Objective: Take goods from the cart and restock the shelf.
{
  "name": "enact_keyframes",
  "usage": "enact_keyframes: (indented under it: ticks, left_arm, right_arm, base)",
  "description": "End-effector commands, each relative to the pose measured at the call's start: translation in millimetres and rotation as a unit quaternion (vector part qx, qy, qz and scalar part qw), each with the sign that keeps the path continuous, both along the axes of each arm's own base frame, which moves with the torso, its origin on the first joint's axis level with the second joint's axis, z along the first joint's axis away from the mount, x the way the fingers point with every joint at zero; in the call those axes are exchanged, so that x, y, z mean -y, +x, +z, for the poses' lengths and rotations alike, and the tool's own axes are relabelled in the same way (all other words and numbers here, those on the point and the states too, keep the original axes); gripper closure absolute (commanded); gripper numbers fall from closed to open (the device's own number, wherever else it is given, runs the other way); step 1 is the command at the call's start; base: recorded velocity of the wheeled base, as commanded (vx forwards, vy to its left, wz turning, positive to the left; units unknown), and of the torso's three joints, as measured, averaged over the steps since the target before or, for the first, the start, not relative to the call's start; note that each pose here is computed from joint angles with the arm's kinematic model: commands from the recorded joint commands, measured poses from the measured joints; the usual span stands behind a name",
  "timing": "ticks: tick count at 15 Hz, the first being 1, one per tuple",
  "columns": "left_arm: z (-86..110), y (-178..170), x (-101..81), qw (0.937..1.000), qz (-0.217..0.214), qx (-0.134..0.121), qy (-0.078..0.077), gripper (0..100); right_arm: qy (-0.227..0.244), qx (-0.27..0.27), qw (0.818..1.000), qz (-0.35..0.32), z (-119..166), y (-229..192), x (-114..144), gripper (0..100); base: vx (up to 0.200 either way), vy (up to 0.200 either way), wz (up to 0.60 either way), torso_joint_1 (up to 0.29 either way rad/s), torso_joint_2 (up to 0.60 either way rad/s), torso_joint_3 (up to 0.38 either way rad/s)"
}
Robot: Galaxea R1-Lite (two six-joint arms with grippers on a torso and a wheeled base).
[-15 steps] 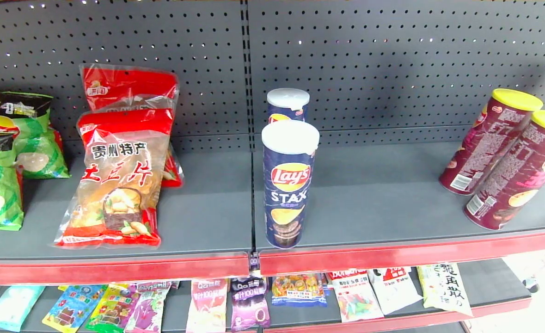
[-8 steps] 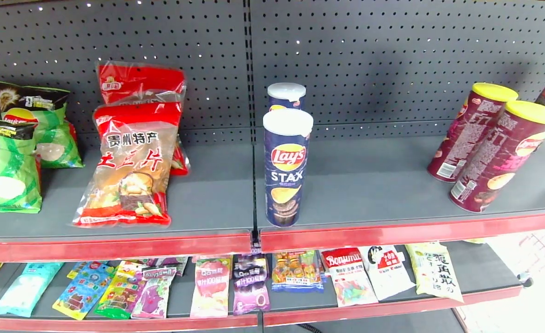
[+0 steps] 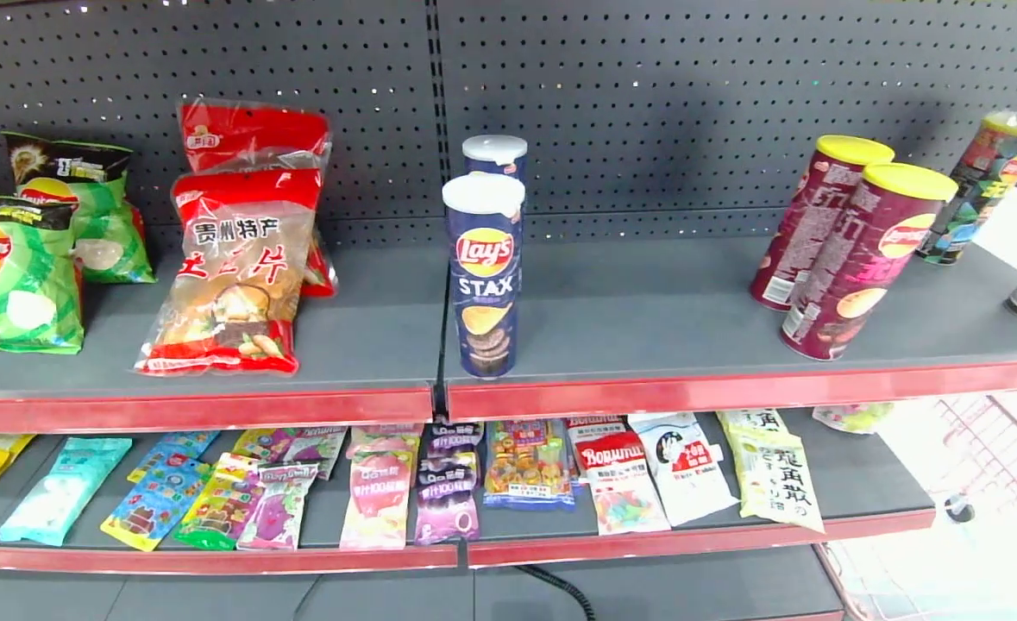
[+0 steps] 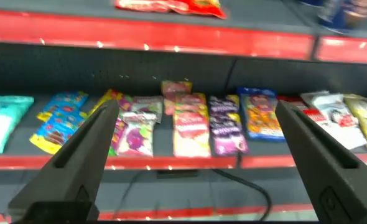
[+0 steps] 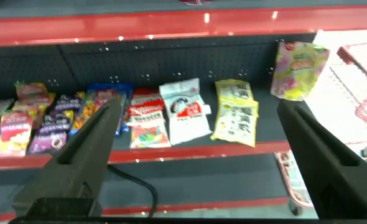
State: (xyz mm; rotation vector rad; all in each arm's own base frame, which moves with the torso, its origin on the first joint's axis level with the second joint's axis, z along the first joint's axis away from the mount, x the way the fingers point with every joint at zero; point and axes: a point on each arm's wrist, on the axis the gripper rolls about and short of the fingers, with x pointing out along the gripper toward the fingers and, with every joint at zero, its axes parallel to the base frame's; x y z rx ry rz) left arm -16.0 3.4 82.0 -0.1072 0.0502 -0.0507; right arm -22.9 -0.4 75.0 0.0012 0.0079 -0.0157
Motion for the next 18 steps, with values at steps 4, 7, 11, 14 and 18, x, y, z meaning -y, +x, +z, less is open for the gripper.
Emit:
enact_keyframes:
  ticks: [4, 7, 11, 14, 18]
  left_arm:
    - [-0.1, 0.4, 0.8, 0.9999, -0.017, -0.002, -0.001, 0]
    - [0.1, 0.3, 0.9, 0.9999, -0.017, -0.002, -0.001, 0]
    - [0.0, 0.3, 0.6, 0.9999, -0.012, -0.002, -0.001, 0]
    - [0.0, 0.3, 0.7, 0.9999, -0.014, -0.002, -0.001, 0]
    - [0.0, 0.3, 0.7, 0.9999, -0.015, -0.002, -0.001, 0]
  right_arm:
    - [0.000, 0.001, 1.000, 0.000, 0.1, 0.0, 0.0, 0]
    - [0.000, 0.001, 1.000, 0.000, 0.1, 0.0, 0.0, 0]
    - [0.000, 0.001, 1.000, 0.000, 0.1, 0.0, 0.0, 0]
    - [0.000, 0.001, 1.000, 0.000, 0.1, 0.0, 0.0, 0]
    - [0.000, 0.001, 1.000, 0.000, 0.1, 0.0, 0.0, 0]
  base:
    - [0.000, -0.050, 0.00, -0.001, 0.00, 0.002]
    - [0.000, 0.000, 0.00, 0.000, 0.00, 0.000]
    - [0.000, -0.150, 0.00, 0.002, 0.00, 0.003]
    - [0.000, -0.200, 0.00, 0.012, 0.01, 0.002]
    - [0.000, -0.200, 0.00, 0.000, 0.00, 0.006]
